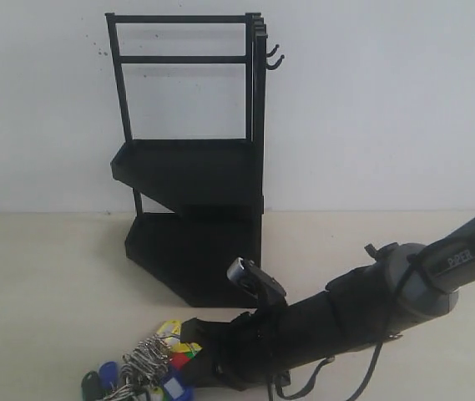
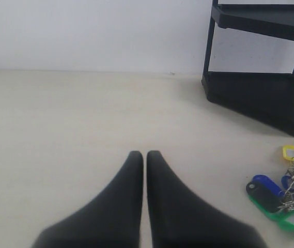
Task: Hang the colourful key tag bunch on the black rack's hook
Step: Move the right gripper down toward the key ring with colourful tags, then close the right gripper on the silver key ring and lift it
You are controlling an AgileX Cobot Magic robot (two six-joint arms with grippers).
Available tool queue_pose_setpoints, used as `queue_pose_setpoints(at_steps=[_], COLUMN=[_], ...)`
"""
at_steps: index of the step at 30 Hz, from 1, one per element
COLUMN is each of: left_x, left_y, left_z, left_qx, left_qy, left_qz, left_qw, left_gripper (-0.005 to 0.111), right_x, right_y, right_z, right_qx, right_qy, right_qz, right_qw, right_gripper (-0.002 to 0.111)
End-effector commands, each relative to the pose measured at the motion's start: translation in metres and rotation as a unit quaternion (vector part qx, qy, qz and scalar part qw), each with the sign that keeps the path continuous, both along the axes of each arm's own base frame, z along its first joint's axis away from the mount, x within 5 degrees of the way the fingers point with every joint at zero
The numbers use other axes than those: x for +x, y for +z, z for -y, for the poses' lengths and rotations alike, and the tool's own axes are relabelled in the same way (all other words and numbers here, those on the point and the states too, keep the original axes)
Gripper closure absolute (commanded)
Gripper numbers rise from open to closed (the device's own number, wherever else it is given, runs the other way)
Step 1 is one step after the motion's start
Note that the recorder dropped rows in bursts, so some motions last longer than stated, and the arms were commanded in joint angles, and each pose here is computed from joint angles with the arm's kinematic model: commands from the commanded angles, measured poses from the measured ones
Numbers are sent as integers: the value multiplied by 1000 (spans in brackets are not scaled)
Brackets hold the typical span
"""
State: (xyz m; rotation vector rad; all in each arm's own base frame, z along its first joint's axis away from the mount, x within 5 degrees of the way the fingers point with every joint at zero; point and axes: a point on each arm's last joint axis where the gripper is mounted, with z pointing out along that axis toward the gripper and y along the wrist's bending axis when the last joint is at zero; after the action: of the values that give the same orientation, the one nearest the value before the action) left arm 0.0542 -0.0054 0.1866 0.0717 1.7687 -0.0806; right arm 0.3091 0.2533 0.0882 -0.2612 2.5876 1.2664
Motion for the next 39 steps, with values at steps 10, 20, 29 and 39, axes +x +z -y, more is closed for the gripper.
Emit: queue_pose_setpoints(at_steps=[10, 20, 29, 39], left_x=[0, 0, 0, 0], left_y=[1, 1, 1, 1], left_z=[0, 0, 0, 0], left_qx=[-1, -1, -1, -1], left_qy=[1, 1, 1, 1], left_qz=[0, 0, 0, 0], left_qw=[1000, 1000, 1000, 1000], left_gripper=[102, 102, 102, 102], right_x=[-8, -35, -83, -103], right_y=[73, 171, 232, 252], right_z=[5, 49, 103, 104], right_qx=[-14, -161, -322, -334], right_qy=[109, 101, 59, 62], right_qz=[151, 253, 262, 310], right_qw=[982, 949, 908, 888], right_gripper=[108, 108, 108, 108])
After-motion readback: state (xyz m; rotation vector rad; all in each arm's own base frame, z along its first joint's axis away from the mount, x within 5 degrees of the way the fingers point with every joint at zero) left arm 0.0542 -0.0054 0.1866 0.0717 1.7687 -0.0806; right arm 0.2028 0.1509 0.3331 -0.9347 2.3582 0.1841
